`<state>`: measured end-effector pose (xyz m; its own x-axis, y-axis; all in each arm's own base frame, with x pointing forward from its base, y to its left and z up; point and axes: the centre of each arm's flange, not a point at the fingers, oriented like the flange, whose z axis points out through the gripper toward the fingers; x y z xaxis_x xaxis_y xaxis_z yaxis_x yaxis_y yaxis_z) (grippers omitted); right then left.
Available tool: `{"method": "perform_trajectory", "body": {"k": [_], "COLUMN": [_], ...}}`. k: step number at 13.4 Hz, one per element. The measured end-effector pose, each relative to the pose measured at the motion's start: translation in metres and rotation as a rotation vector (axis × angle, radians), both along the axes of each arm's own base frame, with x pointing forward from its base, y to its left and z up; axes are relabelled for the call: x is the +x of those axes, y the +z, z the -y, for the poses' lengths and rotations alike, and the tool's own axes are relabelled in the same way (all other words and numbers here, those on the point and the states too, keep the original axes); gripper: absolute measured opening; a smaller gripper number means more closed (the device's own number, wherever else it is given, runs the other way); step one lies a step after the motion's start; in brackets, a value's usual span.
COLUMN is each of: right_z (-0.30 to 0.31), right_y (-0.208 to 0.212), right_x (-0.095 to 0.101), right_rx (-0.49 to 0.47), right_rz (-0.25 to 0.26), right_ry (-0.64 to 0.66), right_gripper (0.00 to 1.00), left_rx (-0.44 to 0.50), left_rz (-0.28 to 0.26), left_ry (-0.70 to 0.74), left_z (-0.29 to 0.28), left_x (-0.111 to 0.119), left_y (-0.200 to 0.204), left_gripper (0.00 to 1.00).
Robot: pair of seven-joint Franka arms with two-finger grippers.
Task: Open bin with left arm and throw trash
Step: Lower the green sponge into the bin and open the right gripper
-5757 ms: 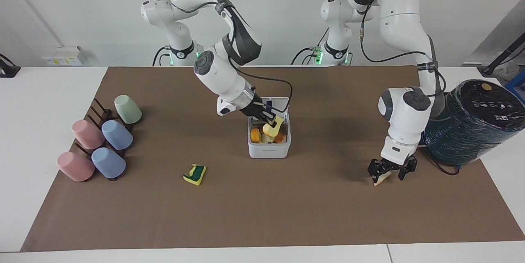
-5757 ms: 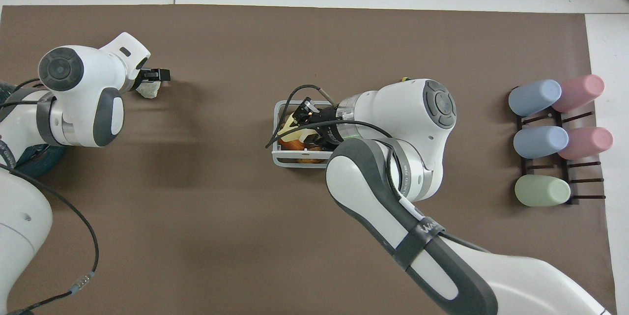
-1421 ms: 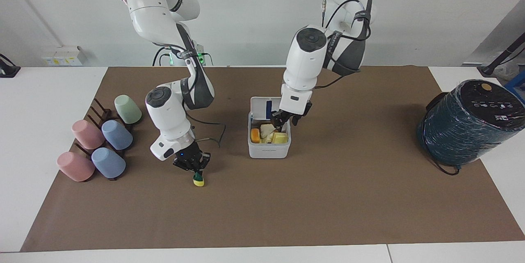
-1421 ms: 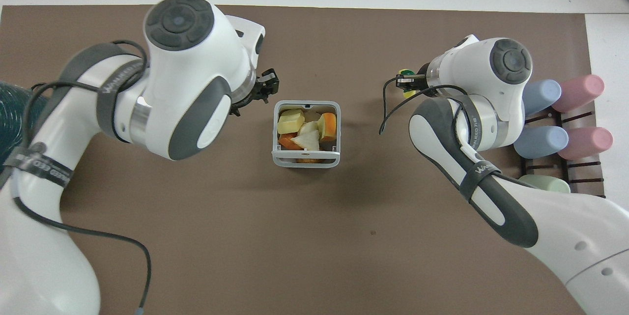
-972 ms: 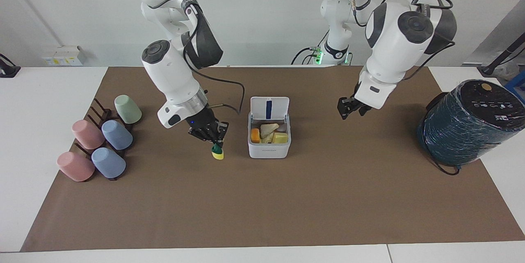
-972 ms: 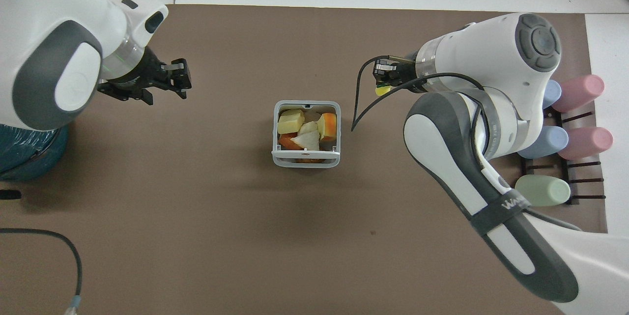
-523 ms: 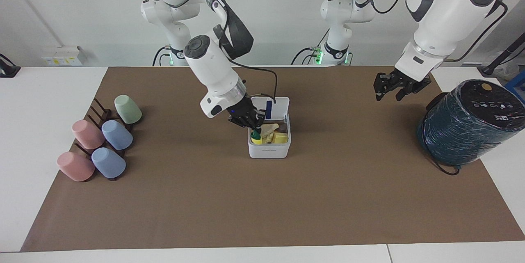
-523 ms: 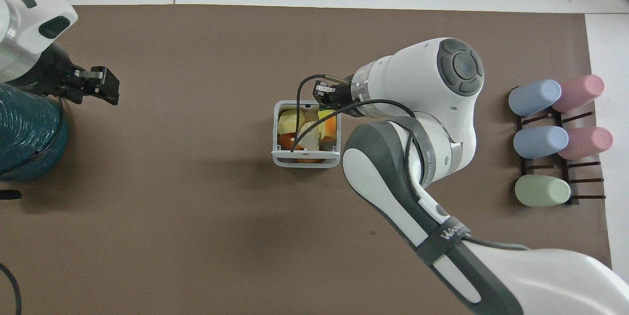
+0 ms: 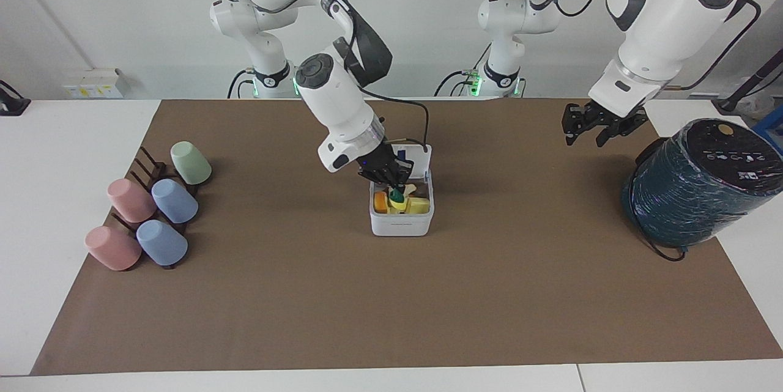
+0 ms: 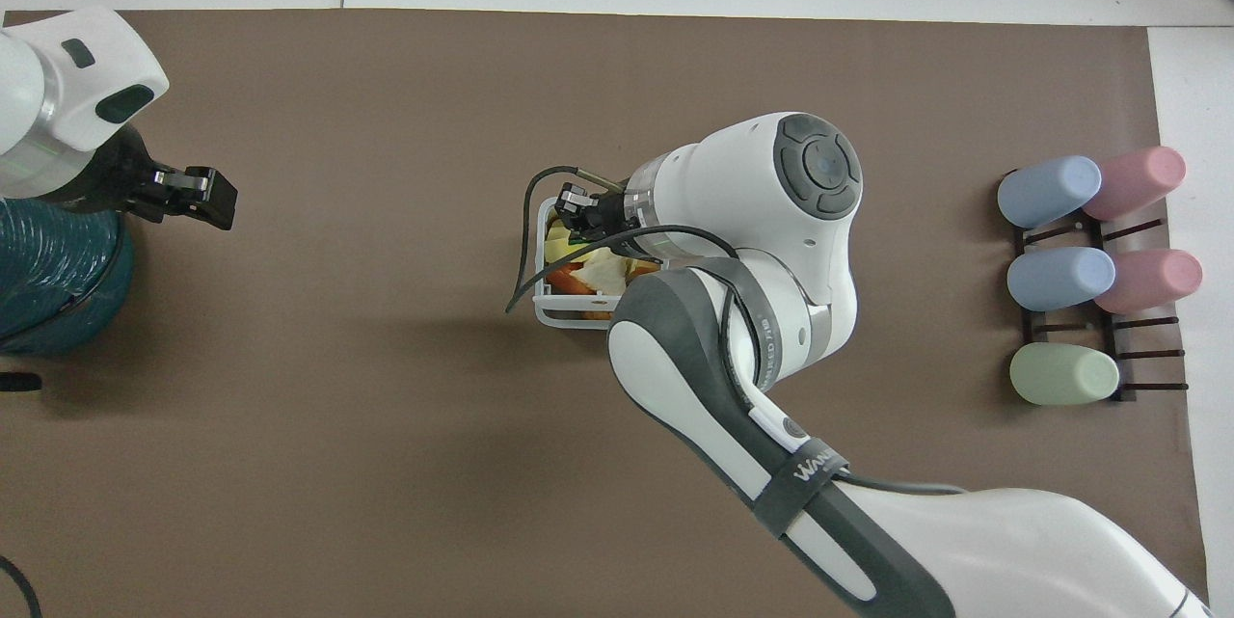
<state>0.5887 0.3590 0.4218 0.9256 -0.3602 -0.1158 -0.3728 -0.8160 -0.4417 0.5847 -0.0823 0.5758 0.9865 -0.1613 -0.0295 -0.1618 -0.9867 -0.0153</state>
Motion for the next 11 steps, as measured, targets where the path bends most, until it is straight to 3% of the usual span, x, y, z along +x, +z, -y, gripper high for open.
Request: {"method": "perform_trajectory", "body": {"k": [3, 4, 6, 7, 11], "right_z": [-0.004, -0.004, -0.006, -0.007, -0.008], "right_y": [-0.017, -0.021, -0.028, -0.03, -0.032], "right_x": [0.0, 0.001, 0.0, 0.0, 0.002], "right_rx": [-0.007, -0.008, -0.01, -0.011, -0.006], "right_rz": [-0.025, -0.03, -0.047, -0.054, -0.045], "right_ry": [0.0, 0.0, -0.012, -0.02, -0.031], "right_gripper": [0.04, 0.09, 0.15, 0.26, 0.73], "left_rx": [-0.002, -0.003, -0.007, -0.016, -0.069], "left_rz": [0.02, 0.023, 0.029, 0.029, 0.033], "left_ry": [0.027, 0.031, 0.034, 0.038, 0.095], "left_z": [0.003, 0.005, 0.008, 0.009, 0.01], "left_x": [-0.002, -0.003, -0.004, -0.004, -0.003], "left_y": [-0.002, -0.001, 0.0, 0.001, 0.001], "left_gripper": [0.65, 0.71, 0.96, 1.0, 1.0]}}
